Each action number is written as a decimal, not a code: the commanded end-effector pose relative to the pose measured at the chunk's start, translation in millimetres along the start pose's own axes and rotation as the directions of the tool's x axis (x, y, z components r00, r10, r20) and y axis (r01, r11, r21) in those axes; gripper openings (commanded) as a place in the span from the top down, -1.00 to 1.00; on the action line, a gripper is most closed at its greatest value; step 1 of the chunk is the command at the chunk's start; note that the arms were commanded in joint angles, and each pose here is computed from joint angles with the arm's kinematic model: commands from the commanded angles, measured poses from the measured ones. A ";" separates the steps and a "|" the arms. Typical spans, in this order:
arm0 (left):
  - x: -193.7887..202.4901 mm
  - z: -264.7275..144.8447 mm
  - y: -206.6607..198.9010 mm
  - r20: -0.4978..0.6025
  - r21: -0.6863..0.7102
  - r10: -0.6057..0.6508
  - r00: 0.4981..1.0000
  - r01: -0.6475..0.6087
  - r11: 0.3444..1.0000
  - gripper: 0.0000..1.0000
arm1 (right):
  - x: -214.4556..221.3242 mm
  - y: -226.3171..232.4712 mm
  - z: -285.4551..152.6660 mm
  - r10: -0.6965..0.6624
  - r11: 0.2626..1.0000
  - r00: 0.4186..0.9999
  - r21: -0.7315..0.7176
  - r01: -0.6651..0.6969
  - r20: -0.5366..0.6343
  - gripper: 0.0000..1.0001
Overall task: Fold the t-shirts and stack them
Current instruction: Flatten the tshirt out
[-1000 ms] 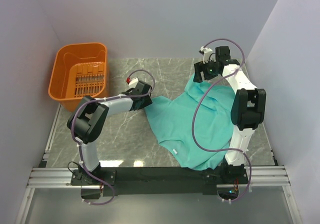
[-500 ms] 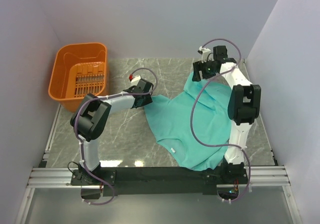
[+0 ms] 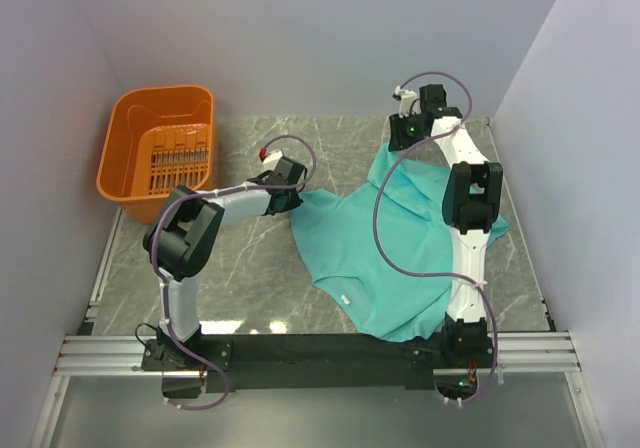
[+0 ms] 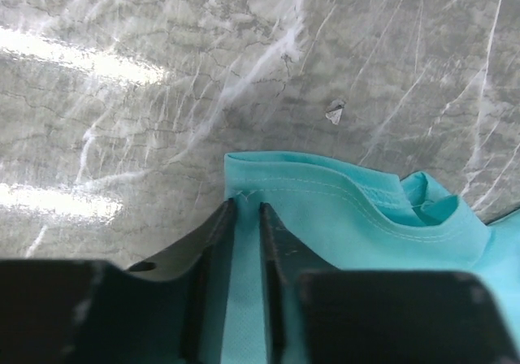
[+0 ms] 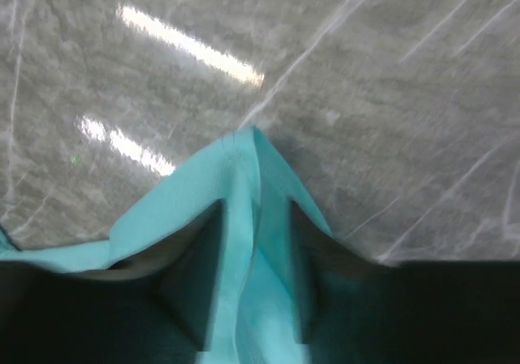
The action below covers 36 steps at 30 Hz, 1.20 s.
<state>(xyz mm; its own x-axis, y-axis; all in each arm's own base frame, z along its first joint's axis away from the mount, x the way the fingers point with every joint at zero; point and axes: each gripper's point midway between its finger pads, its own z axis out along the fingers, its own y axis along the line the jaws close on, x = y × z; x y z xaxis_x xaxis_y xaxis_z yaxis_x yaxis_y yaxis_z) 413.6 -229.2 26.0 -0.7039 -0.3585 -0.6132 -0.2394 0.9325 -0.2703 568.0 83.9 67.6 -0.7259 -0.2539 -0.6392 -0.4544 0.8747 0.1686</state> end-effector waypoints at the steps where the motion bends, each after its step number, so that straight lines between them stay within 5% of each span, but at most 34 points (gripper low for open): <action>1: 21.7 8.8 14.8 -0.082 -0.048 0.040 0.996 -0.044 0.998 0.53 | -24.8 3.6 -2.8 -0.019 1.000 0.999 -0.007 0.020 0.046 0.25; 2: 20.9 8.9 14.7 -0.082 -0.047 0.039 0.996 -0.043 0.998 0.58 | -22.3 5.6 0.8 -0.012 1.000 0.999 -0.025 0.013 0.041 0.37; 4: 16.5 8.2 16.1 -0.078 -0.049 0.040 0.996 -0.044 0.998 0.70 | -28.2 9.3 -2.2 -0.008 0.999 0.998 -0.045 0.010 0.060 1.00; 14: -18.8 0.5 28.1 -0.043 -0.052 0.030 0.999 -0.032 0.998 0.80 | -55.3 -12.6 -39.7 0.032 0.998 0.985 0.042 -0.040 0.170 0.99; 15: -19.7 0.4 27.9 -0.044 -0.049 0.037 0.998 -0.039 0.998 0.80 | -53.8 -9.3 -40.8 0.034 0.999 0.987 0.027 -0.038 0.160 0.53; 18: -20.1 0.6 25.8 -0.047 -0.041 0.041 0.998 -0.043 0.998 0.80 | -46.0 1.7 -33.0 0.036 0.999 0.991 -0.016 -0.034 0.132 0.00; 26: -17.8 2.2 21.3 -0.059 -0.020 0.041 0.997 -0.042 0.999 0.80 | -32.7 4.3 -1.7 0.065 0.997 0.994 -0.034 -0.062 0.084 -0.12; 29: -19.9 1.8 20.6 -0.055 -0.020 0.048 0.997 -0.049 0.999 0.80 | -27.8 9.9 8.1 0.069 0.996 0.996 -0.052 -0.066 0.063 0.08; 30: -19.9 2.1 20.9 -0.055 -0.022 0.050 0.997 -0.051 0.998 0.80 | -28.3 9.6 8.9 0.073 0.996 0.995 -0.052 -0.069 0.065 0.39; 33: -21.4 2.4 21.4 -0.053 -0.027 0.059 0.997 -0.061 0.998 0.80 | -33.6 8.1 6.9 0.078 0.996 0.994 -0.047 -0.074 0.080 0.90; 36: -25.5 2.4 23.5 -0.045 -0.034 0.062 0.997 -0.063 0.997 0.80 | -43.8 2.1 -2.2 0.073 0.997 0.991 -0.028 -0.071 0.111 1.00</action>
<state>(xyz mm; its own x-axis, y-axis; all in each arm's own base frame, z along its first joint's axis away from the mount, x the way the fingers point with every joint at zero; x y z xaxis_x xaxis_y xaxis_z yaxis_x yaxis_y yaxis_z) 423.4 -199.6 25.5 -0.7432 -0.3214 -0.5868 -0.2362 0.9466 -0.2194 581.7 95.7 69.5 -0.7476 -0.1551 -0.6458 -0.4033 0.8786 0.2558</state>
